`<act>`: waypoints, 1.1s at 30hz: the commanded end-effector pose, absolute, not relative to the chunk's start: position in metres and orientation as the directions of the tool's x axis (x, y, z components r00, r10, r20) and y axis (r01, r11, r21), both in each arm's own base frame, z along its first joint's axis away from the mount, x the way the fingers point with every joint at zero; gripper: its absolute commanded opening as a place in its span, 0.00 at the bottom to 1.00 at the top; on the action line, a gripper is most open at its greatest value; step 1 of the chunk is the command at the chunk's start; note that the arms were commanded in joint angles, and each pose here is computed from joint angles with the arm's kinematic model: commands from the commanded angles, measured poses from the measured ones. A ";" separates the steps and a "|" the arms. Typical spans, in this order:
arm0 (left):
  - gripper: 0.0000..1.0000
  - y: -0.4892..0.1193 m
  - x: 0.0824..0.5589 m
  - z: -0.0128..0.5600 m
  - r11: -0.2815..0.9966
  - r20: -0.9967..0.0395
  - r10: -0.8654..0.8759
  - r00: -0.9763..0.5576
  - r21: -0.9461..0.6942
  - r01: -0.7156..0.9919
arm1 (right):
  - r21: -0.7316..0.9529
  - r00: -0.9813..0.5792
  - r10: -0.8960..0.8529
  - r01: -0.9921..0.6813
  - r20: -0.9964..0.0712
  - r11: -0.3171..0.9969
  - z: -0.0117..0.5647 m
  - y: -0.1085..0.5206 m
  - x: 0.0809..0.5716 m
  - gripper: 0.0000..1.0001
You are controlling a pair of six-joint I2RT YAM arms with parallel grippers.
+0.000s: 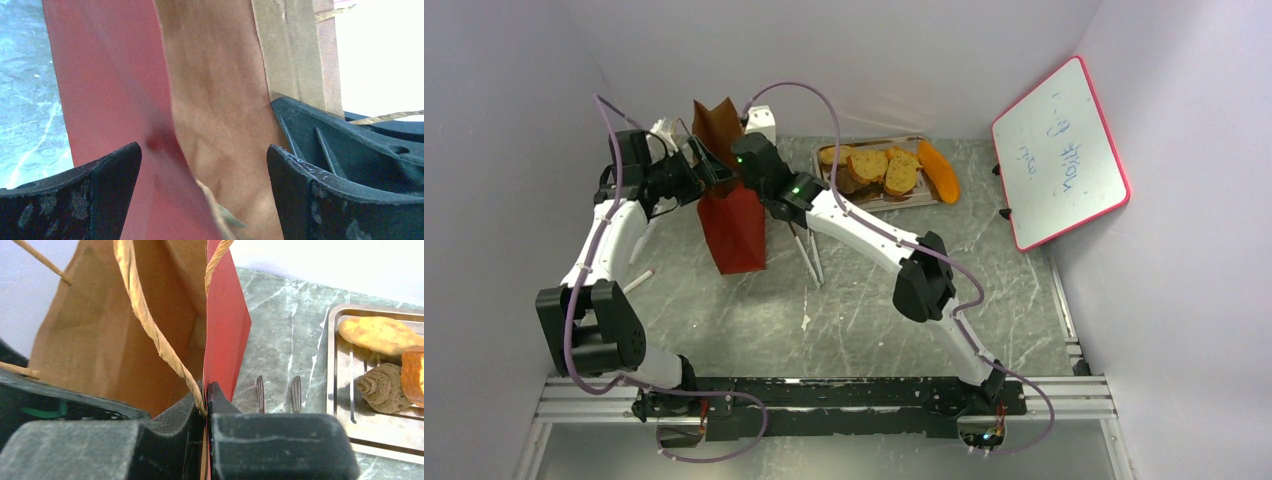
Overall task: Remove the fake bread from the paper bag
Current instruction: Adjust the paper bag at the center of the board.
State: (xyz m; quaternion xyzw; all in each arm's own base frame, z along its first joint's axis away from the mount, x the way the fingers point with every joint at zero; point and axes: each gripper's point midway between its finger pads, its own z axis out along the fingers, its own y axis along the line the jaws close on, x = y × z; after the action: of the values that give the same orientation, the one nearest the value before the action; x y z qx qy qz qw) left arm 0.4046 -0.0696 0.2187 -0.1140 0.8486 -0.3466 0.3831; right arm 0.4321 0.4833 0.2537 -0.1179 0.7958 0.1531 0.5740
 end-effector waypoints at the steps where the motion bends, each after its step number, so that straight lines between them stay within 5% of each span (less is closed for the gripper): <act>1: 1.00 -0.062 0.403 0.260 0.774 -0.681 -0.451 -0.577 -0.620 0.126 | 0.146 -0.307 0.035 -0.346 -0.951 0.927 0.267 0.473 0.438 0.08; 13: 0.99 -0.048 0.394 0.338 0.755 -0.761 -0.560 -0.329 -0.631 0.175 | 0.171 -0.325 0.057 -0.337 -0.944 0.926 0.262 0.466 0.446 0.08; 20: 0.99 0.022 0.363 0.358 0.829 -0.836 -0.549 0.017 -0.547 -0.112 | 0.178 -0.322 0.062 -0.346 -0.945 0.921 0.262 0.462 0.447 0.15; 25: 0.99 0.049 0.342 0.360 0.810 -0.840 -0.524 0.143 -0.543 -0.224 | 0.184 -0.315 0.068 -0.356 -0.947 0.916 0.267 0.462 0.443 0.33; 33: 0.99 0.053 0.342 0.352 0.798 -0.837 -0.529 0.140 -0.547 -0.253 | 0.182 -0.287 0.075 -0.368 -0.955 0.912 0.286 0.461 0.440 0.56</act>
State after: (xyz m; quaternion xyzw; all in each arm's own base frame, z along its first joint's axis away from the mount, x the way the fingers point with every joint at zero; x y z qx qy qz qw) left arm 0.3432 0.0406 0.3520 -0.2848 0.6624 -0.1224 0.6820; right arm 0.4425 0.4650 0.2413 -0.1023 0.8030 0.1691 0.5622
